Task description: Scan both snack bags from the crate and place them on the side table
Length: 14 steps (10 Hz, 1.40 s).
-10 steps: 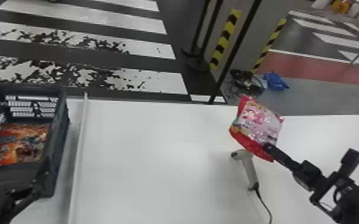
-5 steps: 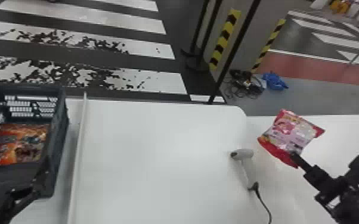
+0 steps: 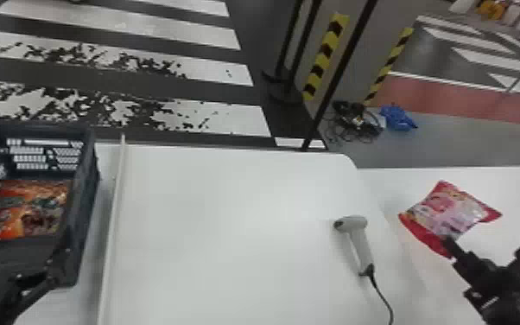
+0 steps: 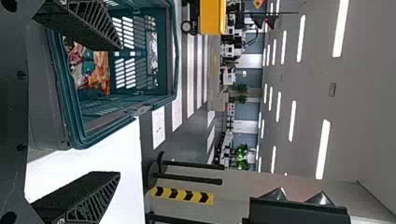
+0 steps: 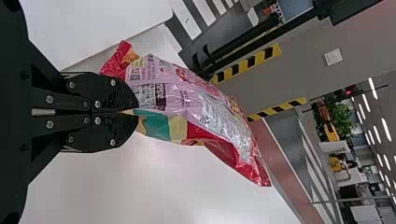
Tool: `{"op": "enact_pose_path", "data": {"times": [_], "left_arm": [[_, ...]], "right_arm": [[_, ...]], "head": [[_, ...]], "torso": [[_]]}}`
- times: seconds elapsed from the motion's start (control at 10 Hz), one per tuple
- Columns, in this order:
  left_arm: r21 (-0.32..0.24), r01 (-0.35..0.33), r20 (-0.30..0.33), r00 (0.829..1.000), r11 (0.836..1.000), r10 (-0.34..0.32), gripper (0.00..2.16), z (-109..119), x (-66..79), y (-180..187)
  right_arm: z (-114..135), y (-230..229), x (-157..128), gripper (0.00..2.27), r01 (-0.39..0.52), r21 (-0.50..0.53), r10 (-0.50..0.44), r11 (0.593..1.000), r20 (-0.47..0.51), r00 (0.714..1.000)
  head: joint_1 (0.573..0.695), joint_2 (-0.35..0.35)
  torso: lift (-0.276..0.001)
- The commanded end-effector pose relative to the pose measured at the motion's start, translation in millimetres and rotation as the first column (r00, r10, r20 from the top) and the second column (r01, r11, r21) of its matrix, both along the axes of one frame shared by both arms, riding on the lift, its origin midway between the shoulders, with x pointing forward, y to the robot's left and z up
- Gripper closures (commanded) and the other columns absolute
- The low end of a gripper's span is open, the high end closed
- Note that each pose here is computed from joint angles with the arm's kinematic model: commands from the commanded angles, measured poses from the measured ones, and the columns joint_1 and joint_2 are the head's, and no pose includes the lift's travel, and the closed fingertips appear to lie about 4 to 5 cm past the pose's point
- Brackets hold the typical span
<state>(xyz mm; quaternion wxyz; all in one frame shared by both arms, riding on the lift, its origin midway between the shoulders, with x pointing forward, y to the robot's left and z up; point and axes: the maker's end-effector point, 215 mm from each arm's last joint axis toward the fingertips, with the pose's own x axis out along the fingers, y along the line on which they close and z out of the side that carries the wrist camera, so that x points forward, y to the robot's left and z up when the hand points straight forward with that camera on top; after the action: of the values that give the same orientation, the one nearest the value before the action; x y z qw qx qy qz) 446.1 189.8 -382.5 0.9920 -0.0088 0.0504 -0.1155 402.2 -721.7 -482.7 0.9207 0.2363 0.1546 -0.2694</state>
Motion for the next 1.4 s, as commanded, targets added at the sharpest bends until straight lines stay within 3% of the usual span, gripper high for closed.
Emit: {"op": "enact_pose_path", "data": {"times": [0.0,0.1,0.2,0.3,0.6,0.7,1.0,1.3], "left_arm": [[0.0,0.0,0.001,1.0,1.0,0.0,0.03,0.5,0.1,0.2],[0.001,0.001,0.002,1.0,1.0,-0.001,0.03,1.3,0.2,0.3],[0.001,0.002,0.002,1.0,1.0,-0.002,0.03,1.2,0.1,-0.6],[0.001,0.002,0.002,1.0,1.0,-0.002,0.03,1.2,0.1,-0.6],[0.003,0.004,0.007,1.0,1.0,-0.004,0.03,3.7,0.0,-0.6],[0.004,0.004,0.008,1.0,1.0,-0.004,0.03,4.6,0.2,0.4],[0.007,0.008,0.016,1.0,1.0,-0.008,0.03,8.1,1.3,-2.8],[0.004,0.007,0.019,1.0,1.0,-0.007,0.04,9.6,1.9,-5.1]], "right_arm": [[-8.9,-8.3,-5.1,2.24,0.018,-0.014,-0.019,1.0,-0.012,1.0],[-14.9,-9.1,-7.8,2.04,0.031,-0.015,-0.031,0.999,-0.03,0.999],[-20.1,-7.3,-8.9,1.3,0.032,-0.01,-0.032,0.999,-0.042,0.999],[-24.1,-11.9,-12.2,0.05,0.06,-0.026,-0.062,0.998,-0.073,0.995],[-10.2,-20.0,-13.8,0.05,0.099,-0.147,-0.108,0.984,-0.056,0.993],[10.4,-16.0,-13.8,0.05,0.09,-0.208,-0.096,0.974,-0.018,0.995],[69.6,61.4,19.1,0.05,-0.047,-0.325,0.075,0.945,0.076,0.994],[112.7,167.5,46.6,0.05,-0.199,-0.388,0.272,0.9,0.142,0.952]], "head": [[0.695,-0.35],[0.695,-0.35],[0.695,-0.35],[0.695,-0.35],[0.695,-0.35],[0.695,-0.35],[0.695,-0.35],[0.695,-0.35]], "torso": [[-0.098],[-0.098],[-0.098],[-0.098],[-0.098],[-0.098],[-0.098],[-0.098]]}}
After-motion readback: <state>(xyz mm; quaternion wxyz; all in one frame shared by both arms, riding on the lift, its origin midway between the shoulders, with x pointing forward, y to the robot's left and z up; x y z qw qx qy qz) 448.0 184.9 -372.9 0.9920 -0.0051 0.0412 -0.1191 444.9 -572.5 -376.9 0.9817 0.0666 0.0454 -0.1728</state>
